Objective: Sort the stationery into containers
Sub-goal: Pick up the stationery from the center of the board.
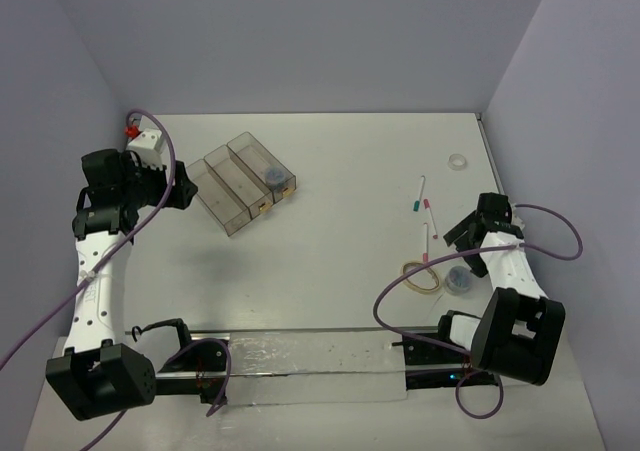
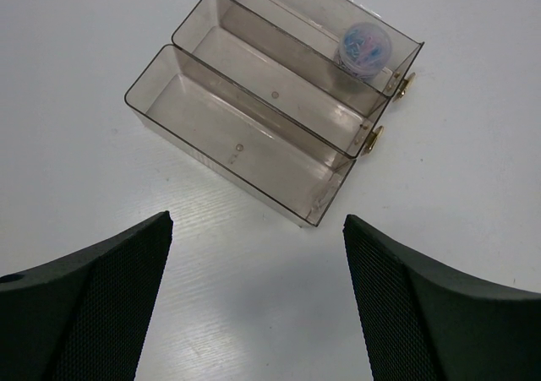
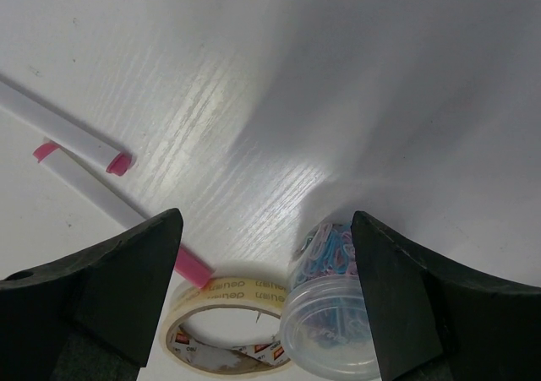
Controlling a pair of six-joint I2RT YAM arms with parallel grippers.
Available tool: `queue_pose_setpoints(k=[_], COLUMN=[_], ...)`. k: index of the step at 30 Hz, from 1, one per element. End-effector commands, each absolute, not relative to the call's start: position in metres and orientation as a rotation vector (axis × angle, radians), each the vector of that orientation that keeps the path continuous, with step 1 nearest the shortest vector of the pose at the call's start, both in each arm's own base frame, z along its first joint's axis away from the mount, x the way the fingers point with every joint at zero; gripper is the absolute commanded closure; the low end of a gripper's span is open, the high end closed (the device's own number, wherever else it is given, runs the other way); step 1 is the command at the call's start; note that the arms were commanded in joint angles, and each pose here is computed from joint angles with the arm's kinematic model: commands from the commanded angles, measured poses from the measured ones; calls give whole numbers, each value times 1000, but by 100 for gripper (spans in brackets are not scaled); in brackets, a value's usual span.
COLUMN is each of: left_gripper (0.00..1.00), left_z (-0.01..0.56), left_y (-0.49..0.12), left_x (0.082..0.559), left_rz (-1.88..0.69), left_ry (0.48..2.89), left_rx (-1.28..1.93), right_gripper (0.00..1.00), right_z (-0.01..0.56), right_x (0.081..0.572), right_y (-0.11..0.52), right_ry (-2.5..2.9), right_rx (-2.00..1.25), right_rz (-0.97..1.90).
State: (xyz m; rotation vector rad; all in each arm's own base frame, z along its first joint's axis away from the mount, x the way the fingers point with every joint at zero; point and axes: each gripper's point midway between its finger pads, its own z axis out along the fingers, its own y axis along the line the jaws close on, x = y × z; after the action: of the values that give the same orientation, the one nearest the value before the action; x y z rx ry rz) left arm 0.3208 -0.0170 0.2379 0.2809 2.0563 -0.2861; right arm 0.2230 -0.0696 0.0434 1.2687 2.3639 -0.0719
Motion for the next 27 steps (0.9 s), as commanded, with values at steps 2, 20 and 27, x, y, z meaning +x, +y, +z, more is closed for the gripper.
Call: queue_pose_setpoints(k=[2, 20, 27], left_gripper=[11, 10, 10], left_z=[245, 255, 261], left_y=[-16, -16, -18], left_x=[326, 333, 333], left_rz=[-281, -281, -291], left_ry=[2015, 1984, 1965], left_rx=[287, 312, 327], right_gripper=[13, 18, 17], right_z=[42, 25, 36], right_x=[225, 190, 186], right_y=[-66, -41, -32], right_ry=[2372, 2499, 2498], right_rx=[1256, 1351, 1348], right_rz=[-72, -197, -200])
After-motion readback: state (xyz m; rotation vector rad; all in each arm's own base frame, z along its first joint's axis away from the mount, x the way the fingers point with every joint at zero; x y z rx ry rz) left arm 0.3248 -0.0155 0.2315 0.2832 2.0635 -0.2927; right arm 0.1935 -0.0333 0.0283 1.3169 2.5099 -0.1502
